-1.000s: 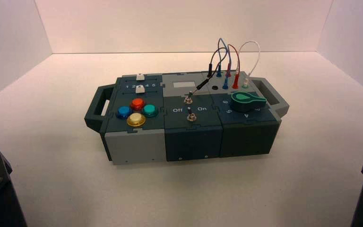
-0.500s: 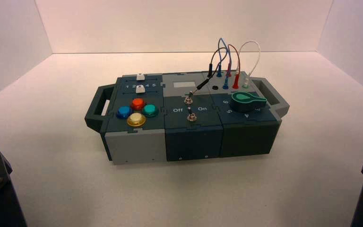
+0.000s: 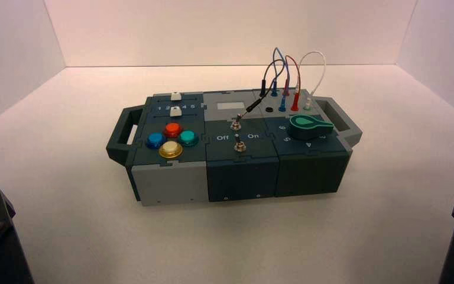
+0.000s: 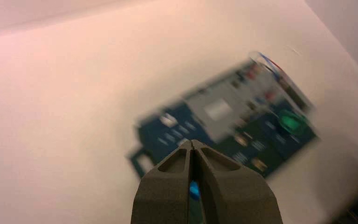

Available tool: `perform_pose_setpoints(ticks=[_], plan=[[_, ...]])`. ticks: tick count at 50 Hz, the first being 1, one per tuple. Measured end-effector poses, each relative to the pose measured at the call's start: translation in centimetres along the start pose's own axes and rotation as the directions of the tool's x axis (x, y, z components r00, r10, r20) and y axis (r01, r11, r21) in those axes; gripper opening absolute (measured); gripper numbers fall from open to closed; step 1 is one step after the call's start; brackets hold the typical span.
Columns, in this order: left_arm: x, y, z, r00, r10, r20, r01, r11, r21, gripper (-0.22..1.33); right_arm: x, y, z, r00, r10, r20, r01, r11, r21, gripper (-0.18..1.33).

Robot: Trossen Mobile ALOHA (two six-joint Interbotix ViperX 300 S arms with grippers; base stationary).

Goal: Move the box away.

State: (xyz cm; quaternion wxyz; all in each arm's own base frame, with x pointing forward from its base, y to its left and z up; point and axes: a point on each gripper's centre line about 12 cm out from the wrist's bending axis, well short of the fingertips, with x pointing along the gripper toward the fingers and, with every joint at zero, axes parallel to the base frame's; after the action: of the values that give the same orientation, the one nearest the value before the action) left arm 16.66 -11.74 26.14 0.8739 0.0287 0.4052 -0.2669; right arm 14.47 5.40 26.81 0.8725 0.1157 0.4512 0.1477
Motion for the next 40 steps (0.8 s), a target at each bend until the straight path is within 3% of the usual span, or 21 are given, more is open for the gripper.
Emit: perform_pose_setpoints(ticks=[3, 8, 17, 21, 29, 40], plan=[[0.7, -0.9, -0.5, 0.998, -0.042, -0.056, 0.042, 0.999, -0.004, -0.16, 0.4, 0.7, -0.5, 0.997, 0.061, -0.04, -0.059, 0.9977, 0.034, -0.14], [2.1, -2.3, -1.5, 0.986, -0.096, -0.139, 0.096, 0.995, -0.003, -0.16, 1.2, 1.6, -1.6, 0.988, 0.124, -0.097, -0.121, 0.992, 0.036, -0.14], [4.2, -3.8, -3.5, 0.954, -0.145, -0.261, 0.145, 0.989, -0.02, -0.16, 2.9, 2.4, -3.1, 0.965, 0.168, -0.199, -0.161, 0.9856, 0.051, -0.14], [4.8, -4.5, -4.3, 0.94, -0.16, -0.302, 0.163, 0.987, -0.016, -0.16, 4.3, 3.1, -4.1, 0.941, 0.192, -0.277, -0.185, 0.9814, 0.053, -0.14], [5.8, -5.5, -6.0, 0.904, -0.183, -0.387, 0.184, 0.982, -0.034, -0.16, 7.2, 4.7, -5.7, 0.886, 0.206, -0.416, -0.206, 0.9775, 0.045, -0.14], [7.5, -6.7, -8.5, 0.85, -0.192, -0.49, 0.198, 0.979, -0.041, -0.16, 10.0, 4.9, -7.0, 0.852, 0.171, -0.495, -0.17, 0.9843, 0.049, -0.14]])
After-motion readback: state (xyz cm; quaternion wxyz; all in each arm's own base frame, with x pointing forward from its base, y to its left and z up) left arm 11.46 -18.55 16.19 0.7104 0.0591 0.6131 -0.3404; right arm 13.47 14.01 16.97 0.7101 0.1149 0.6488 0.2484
